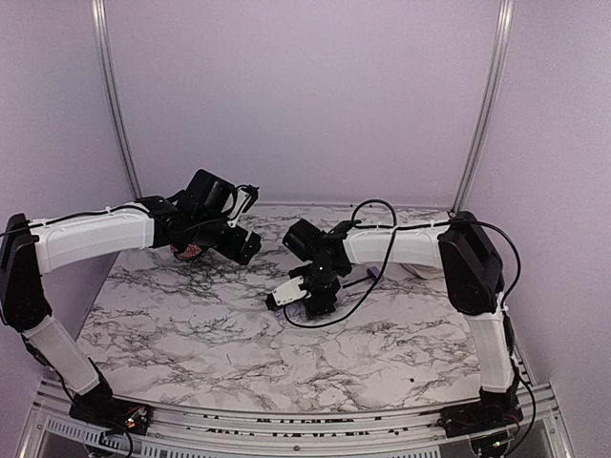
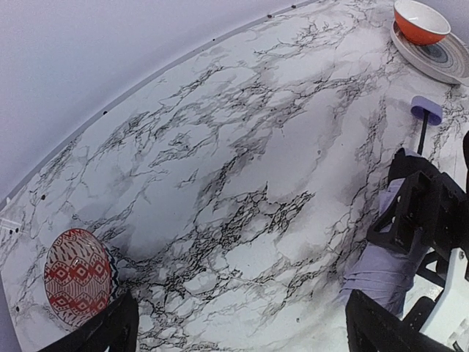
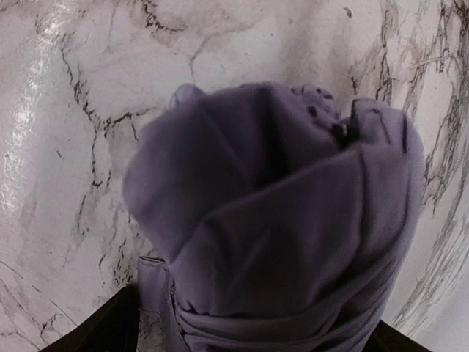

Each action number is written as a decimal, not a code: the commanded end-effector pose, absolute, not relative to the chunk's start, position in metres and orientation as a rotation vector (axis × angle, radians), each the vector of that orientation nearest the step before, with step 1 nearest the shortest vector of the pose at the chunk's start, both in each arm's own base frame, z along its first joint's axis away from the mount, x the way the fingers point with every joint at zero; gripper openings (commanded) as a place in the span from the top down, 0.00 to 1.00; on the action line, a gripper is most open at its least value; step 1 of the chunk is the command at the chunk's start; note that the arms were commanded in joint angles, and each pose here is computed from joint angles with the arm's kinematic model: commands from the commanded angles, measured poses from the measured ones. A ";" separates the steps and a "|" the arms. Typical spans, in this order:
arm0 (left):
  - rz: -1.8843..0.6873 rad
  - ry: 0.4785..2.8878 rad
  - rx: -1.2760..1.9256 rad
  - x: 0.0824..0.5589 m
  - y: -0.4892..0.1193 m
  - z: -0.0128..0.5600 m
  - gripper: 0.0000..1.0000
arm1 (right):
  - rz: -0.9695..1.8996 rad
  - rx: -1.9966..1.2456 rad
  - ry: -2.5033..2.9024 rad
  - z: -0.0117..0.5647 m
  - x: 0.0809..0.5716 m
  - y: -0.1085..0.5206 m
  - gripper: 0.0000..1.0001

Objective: Put away the umbrella

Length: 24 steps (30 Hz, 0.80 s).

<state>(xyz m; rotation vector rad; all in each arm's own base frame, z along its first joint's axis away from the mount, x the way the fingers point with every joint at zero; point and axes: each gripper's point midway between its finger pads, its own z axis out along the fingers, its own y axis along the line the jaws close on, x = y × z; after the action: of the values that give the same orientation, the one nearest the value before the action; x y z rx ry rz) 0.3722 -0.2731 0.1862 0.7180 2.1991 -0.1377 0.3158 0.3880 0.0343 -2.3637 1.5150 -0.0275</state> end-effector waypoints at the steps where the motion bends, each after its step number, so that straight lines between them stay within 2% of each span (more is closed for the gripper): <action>1: -0.130 2.156 0.740 0.368 -0.270 0.198 0.01 | -0.047 -2.357 1.566 0.033 0.319 0.389 0.20; 4: -0.134 2.143 0.746 0.366 -0.268 0.201 0.01 | -0.037 -2.348 1.584 0.033 0.324 0.395 0.29; 7: -0.133 2.134 0.751 0.365 -0.268 0.203 0.01 | -0.031 -2.369 1.607 0.028 0.322 0.395 0.33; 11: -0.124 2.123 0.752 0.365 -0.266 0.206 0.01 | -0.034 -2.371 1.620 0.025 0.320 0.395 0.63; 15: -0.100 2.107 0.729 0.367 -0.261 0.211 0.01 | -0.035 -2.332 1.595 0.042 0.322 0.403 0.72; 19: -0.042 2.084 0.669 0.372 -0.250 0.220 0.01 | -0.024 -2.157 1.549 0.095 0.336 0.423 0.80; 24: 0.070 2.036 0.513 0.382 -0.221 0.242 0.01 | 0.192 -1.742 1.404 0.221 0.351 0.446 0.82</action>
<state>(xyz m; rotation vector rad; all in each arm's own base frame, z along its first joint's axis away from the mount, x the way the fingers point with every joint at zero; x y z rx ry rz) 0.3721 -0.2475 0.2110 0.6753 2.1131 -0.0189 0.3306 0.4106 0.0616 -2.2009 1.6087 0.0050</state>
